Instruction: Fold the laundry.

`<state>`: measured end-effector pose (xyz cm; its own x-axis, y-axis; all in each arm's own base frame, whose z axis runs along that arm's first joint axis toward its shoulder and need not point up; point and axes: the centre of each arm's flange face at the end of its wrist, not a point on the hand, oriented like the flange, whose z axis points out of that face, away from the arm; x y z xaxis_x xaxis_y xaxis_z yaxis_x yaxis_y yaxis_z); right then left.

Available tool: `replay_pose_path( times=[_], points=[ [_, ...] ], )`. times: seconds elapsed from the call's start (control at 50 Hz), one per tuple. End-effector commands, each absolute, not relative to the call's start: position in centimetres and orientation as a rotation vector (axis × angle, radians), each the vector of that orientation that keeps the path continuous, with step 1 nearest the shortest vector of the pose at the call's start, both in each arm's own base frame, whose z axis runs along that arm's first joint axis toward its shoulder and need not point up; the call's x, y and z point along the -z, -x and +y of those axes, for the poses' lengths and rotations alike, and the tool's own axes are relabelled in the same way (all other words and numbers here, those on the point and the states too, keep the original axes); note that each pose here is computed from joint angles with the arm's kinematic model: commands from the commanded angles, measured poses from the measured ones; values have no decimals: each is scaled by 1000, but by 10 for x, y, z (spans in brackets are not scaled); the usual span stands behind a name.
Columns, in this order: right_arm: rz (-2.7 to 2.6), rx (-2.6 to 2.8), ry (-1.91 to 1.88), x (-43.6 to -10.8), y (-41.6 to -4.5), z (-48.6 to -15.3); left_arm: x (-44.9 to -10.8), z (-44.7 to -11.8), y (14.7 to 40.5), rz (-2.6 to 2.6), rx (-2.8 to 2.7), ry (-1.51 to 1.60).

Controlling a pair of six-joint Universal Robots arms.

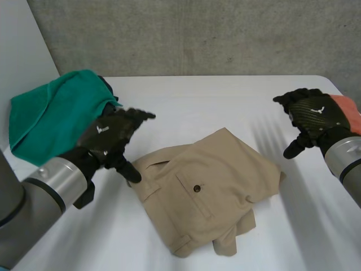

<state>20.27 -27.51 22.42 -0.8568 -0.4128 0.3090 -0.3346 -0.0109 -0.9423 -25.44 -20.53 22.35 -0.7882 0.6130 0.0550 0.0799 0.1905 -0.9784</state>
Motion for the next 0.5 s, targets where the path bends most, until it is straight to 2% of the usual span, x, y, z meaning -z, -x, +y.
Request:
replay_pose_path(
  times=[0.02,0.12,0.2,0.3,0.36,0.38,0.44,0.46,0.5],
  points=[
    [2159,2024,935,-214,-213,-263,-178,-225,264,-2089,-1571,717],
    [2177,2028,984,-205,-217,-260,-154,-242,280,-2107,-1587,807],
    [2184,2044,998,-203,-218,-259,-132,-261,282,-2228,-1597,827],
    [2169,2076,1008,-205,-218,-259,-134,-279,282,-2296,-1630,801],
    [2161,2093,1003,-209,-218,-260,-170,-297,281,-2221,-1767,748],
    [2158,2097,1002,-210,-218,-260,-202,-305,281,-2128,-1883,714],
    [2142,2113,993,-214,-218,-259,-254,-310,284,-1963,-2044,667],
    [2138,2116,994,-215,-218,-259,-287,-312,286,-1836,-2142,634],
    [2131,2127,985,-217,-218,-259,-319,-310,290,-1707,-2220,603]
  ],
)
